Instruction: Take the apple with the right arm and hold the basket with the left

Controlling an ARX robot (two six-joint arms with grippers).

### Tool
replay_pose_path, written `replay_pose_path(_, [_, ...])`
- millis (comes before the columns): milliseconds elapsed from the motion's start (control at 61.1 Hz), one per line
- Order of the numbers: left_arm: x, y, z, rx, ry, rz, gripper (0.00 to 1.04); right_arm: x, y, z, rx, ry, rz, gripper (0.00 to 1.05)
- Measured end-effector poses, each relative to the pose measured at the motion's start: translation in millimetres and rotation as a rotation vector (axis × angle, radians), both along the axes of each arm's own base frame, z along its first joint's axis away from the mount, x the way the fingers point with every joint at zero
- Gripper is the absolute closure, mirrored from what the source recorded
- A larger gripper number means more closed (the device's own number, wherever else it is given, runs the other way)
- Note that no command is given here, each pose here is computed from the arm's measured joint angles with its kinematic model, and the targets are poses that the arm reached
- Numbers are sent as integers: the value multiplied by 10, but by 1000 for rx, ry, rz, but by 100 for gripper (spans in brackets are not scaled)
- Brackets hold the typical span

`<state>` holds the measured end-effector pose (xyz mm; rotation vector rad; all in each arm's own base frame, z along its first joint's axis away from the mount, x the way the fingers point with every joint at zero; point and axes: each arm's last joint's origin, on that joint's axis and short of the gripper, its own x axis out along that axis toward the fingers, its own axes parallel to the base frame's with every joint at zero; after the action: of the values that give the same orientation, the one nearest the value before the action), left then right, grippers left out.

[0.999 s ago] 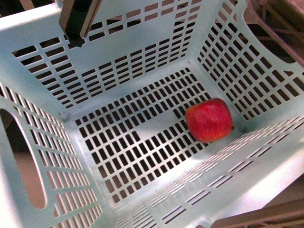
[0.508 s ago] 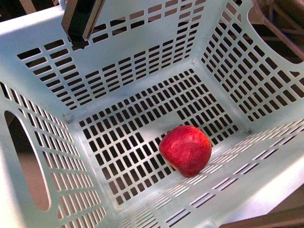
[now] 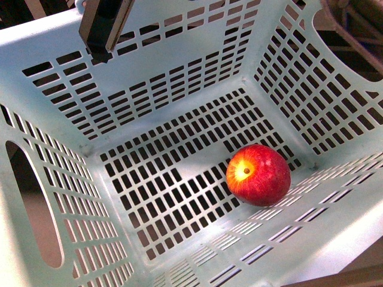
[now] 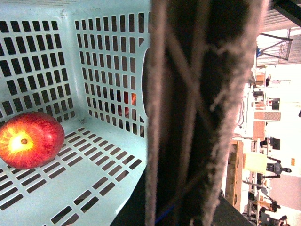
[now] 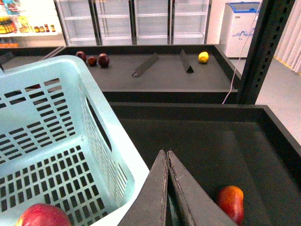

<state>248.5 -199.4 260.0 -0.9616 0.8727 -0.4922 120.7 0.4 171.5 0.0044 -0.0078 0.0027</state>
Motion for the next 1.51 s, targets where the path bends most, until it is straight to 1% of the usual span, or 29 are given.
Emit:
replay_pose_path(655, [0, 0, 0, 0, 0, 0, 98, -127, -1, 4, 0, -10, -1, 103])
replay_pose_path(737, [0, 0, 0, 0, 0, -1, 98, -195, -1, -39, 0, 23, 0, 103])
replay_pose_path(819, [0, 0, -1, 0, 1, 0, 98, -234, -1, -23, -1, -4, -1, 103])
replay_pose_path(950, [1, -1, -3, 0, 2, 0, 98, -237, -1, -24, -1, -4, -2, 103])
replay_pose_path(1048, [1, -1, -3, 1, 0, 0, 98, -237, -1, -24, -1, -4, -2, 86])
replay_pose_path(1130, [1, -1, -3, 1, 1, 0, 98, -237, -1, -24, -1, -5, -2, 71])
replay_pose_path(1146, [1, -1, -3, 0, 1, 0, 98, -237, -1, -24, -1, -5, -2, 69])
replay_pose_path(1195, [1, -1, -3, 1, 1, 0, 98, -237, -1, -24, -1, -5, -2, 58])
replay_pose_path(1343, [1, -1, -3, 0, 1, 0, 98, -237, -1, -23, -1, -5, -2, 36])
replay_pose_path(1376, [-5, -13, -4, 12, -6, 40, 98, -237, -1, -23, -1, -5, -2, 30])
replay_pose_path(1392, [-12, -26, -5, 25, -16, 90, 98, -237, -1, -23, -1, -5, -2, 27])
replay_pose_path(1408, [7, -22, -4, 29, -19, 180, 98, -237, -1, -23, -1, -5, -1, 24])
replay_pose_path(1425, [14, -16, -3, 30, -23, 217, 98, -237, -1, -24, -2, -4, -1, 20])
replay_pose_path(1441, [31, -6, -3, 37, -32, 286, 98, -237, -1, -23, -1, -5, -1, 17])
replay_pose_path(1507, [72, 34, 7, 62, -69, 469, 98, -238, -1, -23, -1, -6, -2, 8])
